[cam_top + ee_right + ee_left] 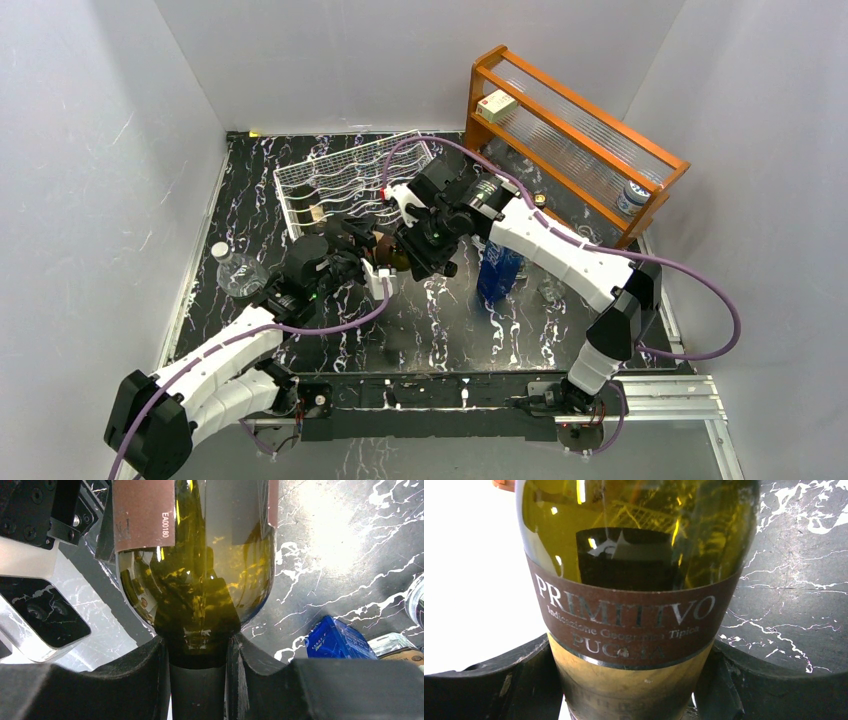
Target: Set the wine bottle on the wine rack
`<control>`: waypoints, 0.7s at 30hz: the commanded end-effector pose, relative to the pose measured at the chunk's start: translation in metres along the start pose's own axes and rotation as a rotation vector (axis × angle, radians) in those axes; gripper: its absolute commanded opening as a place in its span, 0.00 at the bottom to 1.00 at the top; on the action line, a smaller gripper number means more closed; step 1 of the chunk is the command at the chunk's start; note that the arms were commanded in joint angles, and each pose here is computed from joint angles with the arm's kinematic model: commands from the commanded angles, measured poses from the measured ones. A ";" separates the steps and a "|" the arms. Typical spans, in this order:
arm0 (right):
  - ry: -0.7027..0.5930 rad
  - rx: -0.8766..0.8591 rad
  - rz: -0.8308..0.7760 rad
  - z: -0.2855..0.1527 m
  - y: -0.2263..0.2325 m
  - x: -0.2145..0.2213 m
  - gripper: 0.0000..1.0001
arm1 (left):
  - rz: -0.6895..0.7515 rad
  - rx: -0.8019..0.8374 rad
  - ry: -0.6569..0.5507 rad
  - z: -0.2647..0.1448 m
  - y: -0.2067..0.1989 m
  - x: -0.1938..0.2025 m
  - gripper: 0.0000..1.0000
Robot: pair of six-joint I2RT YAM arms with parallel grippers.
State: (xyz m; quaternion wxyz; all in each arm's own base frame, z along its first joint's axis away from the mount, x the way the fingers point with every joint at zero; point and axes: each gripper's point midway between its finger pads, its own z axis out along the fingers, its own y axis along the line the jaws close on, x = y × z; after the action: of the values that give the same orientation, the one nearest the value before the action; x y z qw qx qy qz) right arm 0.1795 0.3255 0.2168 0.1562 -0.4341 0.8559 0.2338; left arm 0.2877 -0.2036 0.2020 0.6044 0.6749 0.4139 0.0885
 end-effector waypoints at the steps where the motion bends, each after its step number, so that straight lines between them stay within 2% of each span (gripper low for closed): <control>1: -0.076 0.069 0.025 -0.013 -0.007 -0.010 0.00 | 0.044 -0.189 -0.084 -0.009 0.055 -0.026 0.39; 2: -0.094 0.079 0.026 -0.015 -0.008 -0.013 0.00 | 0.036 -0.191 -0.083 -0.009 0.054 -0.025 0.54; 3: -0.115 0.089 0.028 -0.018 -0.009 -0.016 0.00 | 0.025 -0.192 -0.084 -0.008 0.053 -0.024 0.77; 4: -0.133 0.099 0.030 -0.020 -0.010 -0.017 0.00 | 0.018 -0.192 -0.083 -0.008 0.052 -0.023 0.96; 6: -0.174 0.117 0.035 -0.025 -0.012 -0.022 0.00 | 0.008 -0.184 -0.078 -0.007 0.050 -0.022 0.98; 16: -0.361 0.235 0.131 -0.056 -0.026 -0.037 0.00 | -0.022 -0.096 -0.065 -0.002 0.035 -0.019 0.98; 21: -0.329 0.178 0.077 -0.050 -0.018 -0.026 0.00 | -0.185 -0.186 -0.070 -0.005 0.057 -0.023 0.98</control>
State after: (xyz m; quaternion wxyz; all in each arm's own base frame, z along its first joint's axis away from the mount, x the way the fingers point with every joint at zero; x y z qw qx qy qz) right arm 0.1974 0.2865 0.2215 0.2423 -0.3374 0.8945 0.1652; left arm 0.2914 -0.2058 0.2170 0.6315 0.6408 0.4302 0.0743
